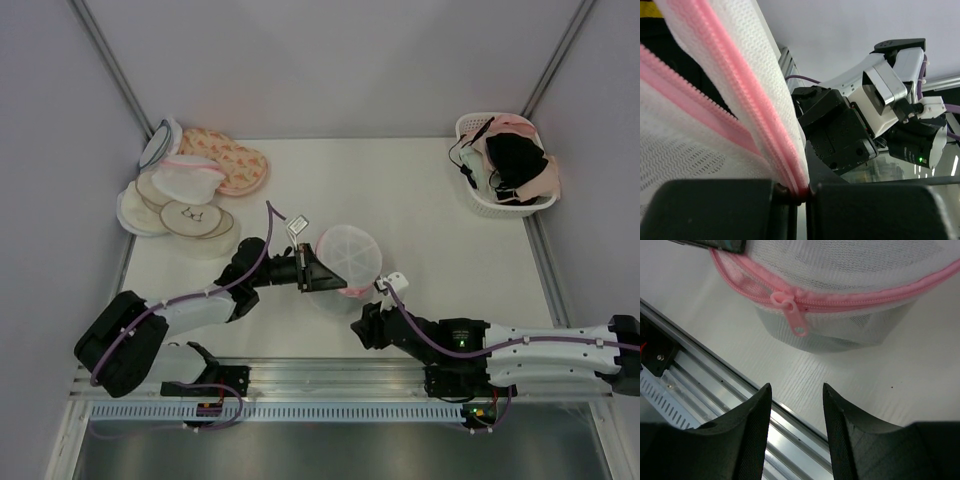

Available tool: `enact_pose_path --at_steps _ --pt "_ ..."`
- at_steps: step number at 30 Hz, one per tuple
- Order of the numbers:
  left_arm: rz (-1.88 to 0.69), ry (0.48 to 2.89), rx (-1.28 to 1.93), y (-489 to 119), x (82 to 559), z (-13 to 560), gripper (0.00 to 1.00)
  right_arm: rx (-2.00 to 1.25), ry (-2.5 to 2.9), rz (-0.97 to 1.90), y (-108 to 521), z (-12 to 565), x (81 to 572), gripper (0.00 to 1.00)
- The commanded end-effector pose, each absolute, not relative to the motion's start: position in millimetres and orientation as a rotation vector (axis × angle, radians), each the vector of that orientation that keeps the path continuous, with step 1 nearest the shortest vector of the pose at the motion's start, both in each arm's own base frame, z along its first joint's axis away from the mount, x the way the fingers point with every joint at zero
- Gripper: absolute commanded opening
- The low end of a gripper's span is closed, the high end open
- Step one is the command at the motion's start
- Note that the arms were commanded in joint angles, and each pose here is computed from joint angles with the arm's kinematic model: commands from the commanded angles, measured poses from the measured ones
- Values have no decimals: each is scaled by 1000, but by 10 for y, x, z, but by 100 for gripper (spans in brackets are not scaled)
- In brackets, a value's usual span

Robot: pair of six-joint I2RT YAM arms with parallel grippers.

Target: Unzip the laundry bag and remove the bra

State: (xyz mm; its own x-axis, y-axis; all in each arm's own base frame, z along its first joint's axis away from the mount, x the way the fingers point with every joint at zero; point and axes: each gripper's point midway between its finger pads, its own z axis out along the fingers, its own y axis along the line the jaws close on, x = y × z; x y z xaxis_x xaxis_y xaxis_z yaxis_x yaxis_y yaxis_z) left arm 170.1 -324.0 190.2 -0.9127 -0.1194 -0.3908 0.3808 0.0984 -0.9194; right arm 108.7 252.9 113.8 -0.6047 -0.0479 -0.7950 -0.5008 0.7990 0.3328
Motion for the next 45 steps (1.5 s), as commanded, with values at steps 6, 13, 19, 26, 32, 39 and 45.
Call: enact_pose_path --at_steps 6,13,19,26,32,39,45 --pt "-1780 1969 423 -3098 1498 1876 2 -365 2048 750 2754 1536 1193 49" --pt "-1774 1973 438 -3061 1421 1832 2 -394 2027 730 2816 1644 1223 49" --pt "-1802 1960 469 -3091 1325 1886 2 -409 2024 696 2867 1608 1261 46" --pt "-1802 1949 506 -3083 1224 1959 2 -401 2035 646 2829 1534 1305 1" --pt "-1711 2009 509 -3028 1245 1830 2 -380 2055 628 2688 1542 1290 1" --pt "-1528 2112 531 -2900 1294 1640 2 -417 2158 502 2366 1348 1214 0" --pt "-1480 2056 607 -2897 1330 1839 2 -373 2231 187 1945 1163 1303 0"
